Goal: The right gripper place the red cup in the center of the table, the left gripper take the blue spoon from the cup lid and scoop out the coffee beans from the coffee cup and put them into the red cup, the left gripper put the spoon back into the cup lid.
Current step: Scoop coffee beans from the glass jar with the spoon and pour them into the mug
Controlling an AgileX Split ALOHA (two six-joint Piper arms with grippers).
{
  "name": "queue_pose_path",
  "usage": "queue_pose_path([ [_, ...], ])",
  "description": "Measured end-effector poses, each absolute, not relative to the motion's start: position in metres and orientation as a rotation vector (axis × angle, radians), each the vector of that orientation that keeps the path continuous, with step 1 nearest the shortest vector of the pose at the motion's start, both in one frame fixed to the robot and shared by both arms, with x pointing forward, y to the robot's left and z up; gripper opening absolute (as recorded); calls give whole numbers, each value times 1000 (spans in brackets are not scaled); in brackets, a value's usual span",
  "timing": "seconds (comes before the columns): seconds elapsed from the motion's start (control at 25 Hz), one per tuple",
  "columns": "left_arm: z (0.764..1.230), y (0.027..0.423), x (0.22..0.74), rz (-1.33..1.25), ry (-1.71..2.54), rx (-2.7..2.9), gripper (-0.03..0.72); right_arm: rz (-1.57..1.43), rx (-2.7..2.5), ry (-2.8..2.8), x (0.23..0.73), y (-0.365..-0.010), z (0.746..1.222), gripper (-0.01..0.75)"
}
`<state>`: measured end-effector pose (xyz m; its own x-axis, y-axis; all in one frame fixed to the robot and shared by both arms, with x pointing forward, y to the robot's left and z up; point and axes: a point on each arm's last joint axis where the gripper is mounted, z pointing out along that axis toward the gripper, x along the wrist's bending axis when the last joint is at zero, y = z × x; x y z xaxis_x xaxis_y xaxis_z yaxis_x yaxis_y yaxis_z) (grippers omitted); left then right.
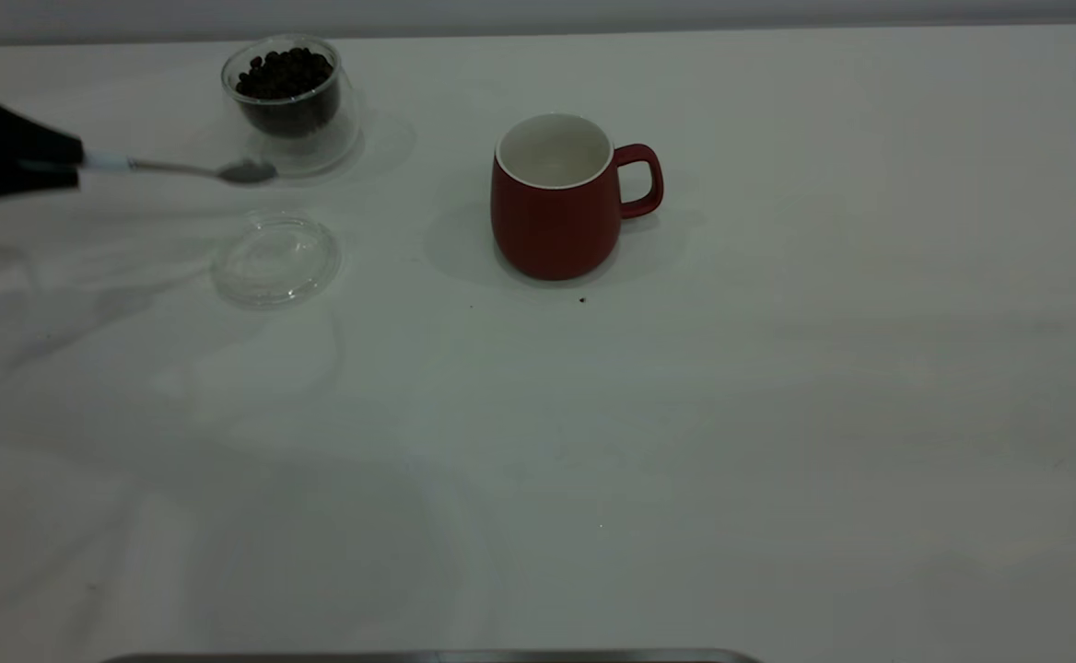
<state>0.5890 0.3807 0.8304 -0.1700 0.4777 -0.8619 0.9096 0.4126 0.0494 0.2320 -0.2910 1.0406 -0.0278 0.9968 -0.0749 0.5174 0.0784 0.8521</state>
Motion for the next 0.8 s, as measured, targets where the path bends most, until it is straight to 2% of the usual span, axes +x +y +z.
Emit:
queue_pose_path([
  [0.28, 883, 392, 615, -414, 1608, 1341, 124, 845, 1528, 1639, 232, -291, 1041, 590],
  [0.52, 876, 399, 623, -212, 1599, 1461, 124, 845, 1528, 1639, 232, -291, 1041, 590],
  [0.8, 868, 368, 643, -68, 1495, 1501, 124, 845, 1528, 1639, 232, -291, 1041, 590],
])
